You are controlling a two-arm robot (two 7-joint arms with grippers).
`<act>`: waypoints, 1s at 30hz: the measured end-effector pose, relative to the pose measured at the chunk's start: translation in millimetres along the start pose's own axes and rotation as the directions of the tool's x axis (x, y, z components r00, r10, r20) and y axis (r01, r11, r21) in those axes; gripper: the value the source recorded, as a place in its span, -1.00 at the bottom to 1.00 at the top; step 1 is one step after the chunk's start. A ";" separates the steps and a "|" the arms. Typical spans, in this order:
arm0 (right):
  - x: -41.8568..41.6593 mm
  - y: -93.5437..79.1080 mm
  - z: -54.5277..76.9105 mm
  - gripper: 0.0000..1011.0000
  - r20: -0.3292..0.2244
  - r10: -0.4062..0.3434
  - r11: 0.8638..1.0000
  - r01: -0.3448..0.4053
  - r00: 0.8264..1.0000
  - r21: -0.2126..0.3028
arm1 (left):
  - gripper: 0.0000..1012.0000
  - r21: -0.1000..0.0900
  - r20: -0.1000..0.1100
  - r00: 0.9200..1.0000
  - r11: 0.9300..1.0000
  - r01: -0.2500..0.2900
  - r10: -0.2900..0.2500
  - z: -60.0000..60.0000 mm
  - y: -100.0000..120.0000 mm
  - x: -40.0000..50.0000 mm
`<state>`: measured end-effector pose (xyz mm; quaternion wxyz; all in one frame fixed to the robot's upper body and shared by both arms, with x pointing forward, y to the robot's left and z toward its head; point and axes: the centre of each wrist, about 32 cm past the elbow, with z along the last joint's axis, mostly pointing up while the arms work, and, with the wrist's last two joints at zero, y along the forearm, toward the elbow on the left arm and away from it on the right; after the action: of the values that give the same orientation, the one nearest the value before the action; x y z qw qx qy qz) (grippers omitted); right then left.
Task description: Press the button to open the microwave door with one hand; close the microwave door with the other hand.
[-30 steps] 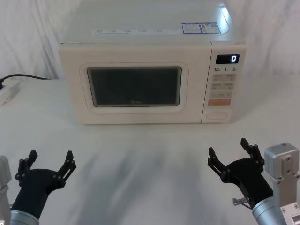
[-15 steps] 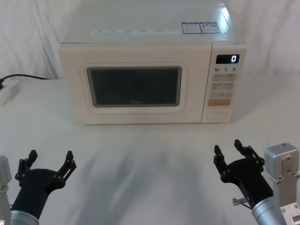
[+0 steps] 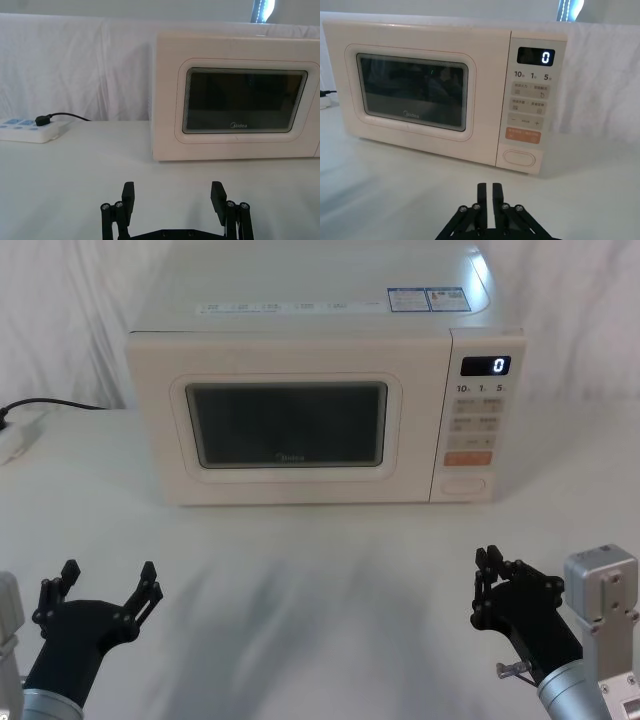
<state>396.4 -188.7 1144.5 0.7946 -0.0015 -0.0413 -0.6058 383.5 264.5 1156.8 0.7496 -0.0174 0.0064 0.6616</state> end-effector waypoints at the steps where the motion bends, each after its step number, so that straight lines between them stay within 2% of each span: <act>1: 0.0 0.0 0.0 -0.80 0.000 0.000 1.000 0.000 1.000 0.000 | 0.98 0.000 0.000 1.000 1.000 0.000 0.000 0.0 0.0 0.0; 5: 0.0 0.0 0.0 -1.00 0.000 0.000 1.000 0.000 1.000 0.000 | 0.98 0.000 0.000 1.000 1.000 0.000 0.000 0.0 0.0 0.0; 23: 0.1 0.2 0.4 -1.00 0.000 -0.001 1.000 0.001 1.000 -0.001 | 0.98 0.000 0.000 1.000 1.000 0.000 0.000 0.0 0.0 0.0; 30: 0.8 6.8 7.0 -1.00 0.003 -0.005 1.000 0.005 1.000 -0.015 | 0.98 0.000 0.000 1.000 1.000 0.000 0.000 0.0 0.0 0.0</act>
<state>402.6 -187.3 1151.8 0.7930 -0.0081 -0.0380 -0.6080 383.5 264.6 1156.8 0.7496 -0.0174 0.0064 0.6616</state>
